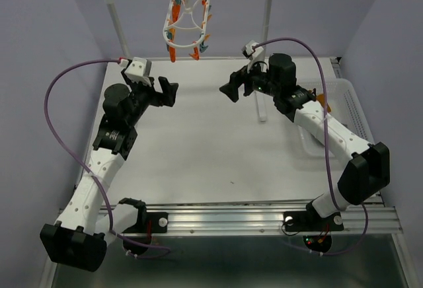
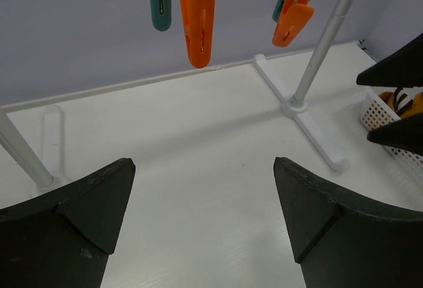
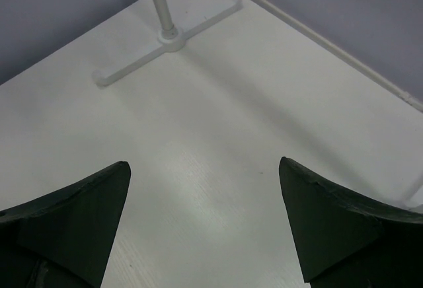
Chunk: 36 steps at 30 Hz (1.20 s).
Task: Clip the socks to the hanger
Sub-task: Pick up the sock from the bin.
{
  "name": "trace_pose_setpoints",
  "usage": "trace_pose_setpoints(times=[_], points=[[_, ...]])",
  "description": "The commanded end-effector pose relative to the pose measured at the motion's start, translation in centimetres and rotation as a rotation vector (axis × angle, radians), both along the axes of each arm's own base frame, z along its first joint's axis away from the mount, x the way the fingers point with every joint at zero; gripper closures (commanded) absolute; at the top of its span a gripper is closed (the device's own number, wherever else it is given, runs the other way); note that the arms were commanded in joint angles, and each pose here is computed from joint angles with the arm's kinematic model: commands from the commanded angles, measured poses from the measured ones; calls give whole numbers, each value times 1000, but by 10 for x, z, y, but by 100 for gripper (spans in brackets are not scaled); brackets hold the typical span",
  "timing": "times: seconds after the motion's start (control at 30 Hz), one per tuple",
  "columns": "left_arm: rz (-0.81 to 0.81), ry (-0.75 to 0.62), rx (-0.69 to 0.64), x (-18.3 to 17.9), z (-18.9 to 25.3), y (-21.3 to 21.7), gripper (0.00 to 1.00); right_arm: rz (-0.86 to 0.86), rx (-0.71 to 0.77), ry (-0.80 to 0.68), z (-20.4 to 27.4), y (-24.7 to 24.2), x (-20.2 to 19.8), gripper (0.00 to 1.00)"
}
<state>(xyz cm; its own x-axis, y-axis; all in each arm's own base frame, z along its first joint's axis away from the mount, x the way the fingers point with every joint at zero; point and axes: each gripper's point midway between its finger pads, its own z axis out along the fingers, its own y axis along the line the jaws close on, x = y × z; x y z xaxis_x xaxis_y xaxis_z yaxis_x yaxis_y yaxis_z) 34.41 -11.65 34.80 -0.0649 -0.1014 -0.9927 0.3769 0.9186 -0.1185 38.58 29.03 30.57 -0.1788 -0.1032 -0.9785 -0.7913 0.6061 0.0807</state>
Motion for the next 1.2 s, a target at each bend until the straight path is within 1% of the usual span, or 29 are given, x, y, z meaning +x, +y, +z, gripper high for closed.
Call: trace_pose_setpoints(times=[0.0,0.03,0.1,0.13,0.23,0.37,0.53,0.77,1.03,1.13,1.17], points=[[-115,-46,-16,-5,7,-19,1,-25,89,-154,55,3,15,0],[-169,-55,-2,-10,7,-27,1,-5,93,-153,55,6,14,0],[-172,-70,7,-11,5,-27,1,7,105,-142,54,10,14,0],[-125,-72,4,-7,5,-20,1,8,108,-137,54,11,16,0],[-62,-66,15,-3,2,-9,1,8,135,-120,58,13,15,0],[-9,-52,11,0,-4,-1,1,26,119,-124,59,14,13,0],[38,-21,-13,3,-11,6,1,-71,83,-144,54,4,25,0],[41,-21,-8,2,-15,7,1,-109,81,-136,51,1,33,0],[71,-9,-1,2,-20,12,1,-43,72,-101,46,11,28,0],[81,-10,-9,1,-19,14,1,-3,48,-112,45,26,20,0],[79,-10,-11,0,-19,14,1,10,30,-95,39,29,16,0]])
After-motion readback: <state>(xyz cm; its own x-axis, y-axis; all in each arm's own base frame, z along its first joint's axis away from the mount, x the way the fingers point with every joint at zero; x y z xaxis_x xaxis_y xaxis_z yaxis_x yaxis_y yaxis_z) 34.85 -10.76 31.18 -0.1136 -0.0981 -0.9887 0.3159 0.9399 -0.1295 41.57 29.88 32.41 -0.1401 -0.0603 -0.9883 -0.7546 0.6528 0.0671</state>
